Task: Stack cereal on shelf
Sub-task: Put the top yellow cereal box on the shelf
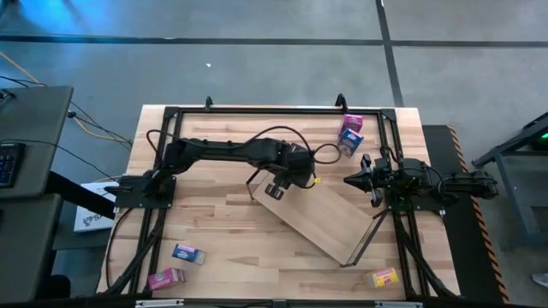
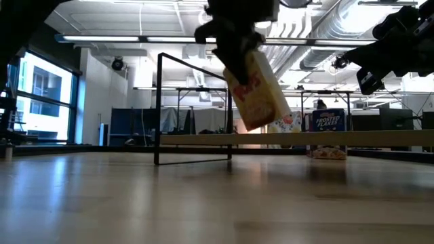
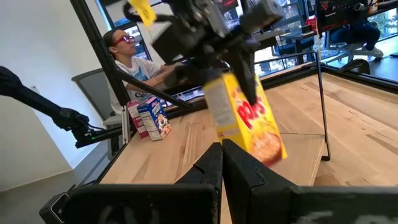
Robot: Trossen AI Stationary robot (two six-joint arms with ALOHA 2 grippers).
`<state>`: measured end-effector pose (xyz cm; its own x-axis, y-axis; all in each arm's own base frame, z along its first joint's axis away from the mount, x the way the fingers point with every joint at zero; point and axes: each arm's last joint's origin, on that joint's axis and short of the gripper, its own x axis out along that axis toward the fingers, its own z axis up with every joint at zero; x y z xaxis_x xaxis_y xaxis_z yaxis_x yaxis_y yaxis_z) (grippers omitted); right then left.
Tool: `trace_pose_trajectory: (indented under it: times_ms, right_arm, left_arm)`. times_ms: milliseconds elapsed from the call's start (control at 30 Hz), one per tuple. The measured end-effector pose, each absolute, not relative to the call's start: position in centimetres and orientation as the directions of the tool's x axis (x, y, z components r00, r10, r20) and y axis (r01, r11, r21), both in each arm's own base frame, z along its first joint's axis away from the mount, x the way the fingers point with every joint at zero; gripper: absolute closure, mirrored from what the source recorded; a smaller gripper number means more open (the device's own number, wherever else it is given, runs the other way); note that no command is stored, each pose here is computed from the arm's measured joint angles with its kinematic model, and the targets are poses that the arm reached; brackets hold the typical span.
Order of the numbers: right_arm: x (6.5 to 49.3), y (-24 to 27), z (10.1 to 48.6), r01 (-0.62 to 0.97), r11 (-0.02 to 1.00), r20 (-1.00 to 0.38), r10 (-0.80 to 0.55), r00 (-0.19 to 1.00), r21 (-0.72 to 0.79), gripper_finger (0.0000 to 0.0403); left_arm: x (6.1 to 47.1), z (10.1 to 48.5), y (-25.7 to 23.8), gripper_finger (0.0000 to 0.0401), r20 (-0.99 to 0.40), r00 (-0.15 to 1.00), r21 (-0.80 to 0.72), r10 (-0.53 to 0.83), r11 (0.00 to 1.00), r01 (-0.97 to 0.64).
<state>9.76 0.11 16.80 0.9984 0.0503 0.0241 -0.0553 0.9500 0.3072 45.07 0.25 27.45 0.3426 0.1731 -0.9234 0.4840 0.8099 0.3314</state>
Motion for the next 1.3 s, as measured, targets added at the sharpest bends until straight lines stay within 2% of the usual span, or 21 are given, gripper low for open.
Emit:
trace_pose_trajectory:
  times_ms: [267, 433, 800, 1133, 1300]
  right_arm:
    - [9.8, 0.1, 16.8, -0.055, 0.95, 0.024, 0.05, 0.998, 0.307, 0.0402]
    - [9.8, 0.1, 16.8, -0.055, 0.95, 0.024, 0.05, 0.998, 0.307, 0.0402]
    - [9.8, 0.1, 16.8, -0.055, 0.95, 0.024, 0.05, 0.998, 0.307, 0.0402]
    - [9.8, 0.1, 16.8, -0.055, 0.95, 0.024, 0.05, 0.998, 0.307, 0.0402]
    - [9.8, 0.1, 16.8, -0.055, 0.95, 0.024, 0.05, 0.998, 0.307, 0.0402]
  left_arm:
    - [45.1, 27.0, 1.2, 0.0263, -0.924, 0.316, 0.353, 0.215, 0.794, 0.495]
    - [45.1, 27.0, 1.4, 0.0263, -0.916, 0.313, 0.388, 0.25, 0.749, 0.538]
    - [44.6, 26.1, 1.4, 0.0263, -0.93, 0.26, 0.363, 0.259, 0.752, 0.55]
    - [44.7, 26.0, 1.3, 0.0262, -0.928, 0.265, 0.367, 0.262, 0.767, 0.527]
    - [44.8, 25.9, 1.2, 0.0245, -0.924, 0.268, 0.376, 0.272, 0.767, 0.52]
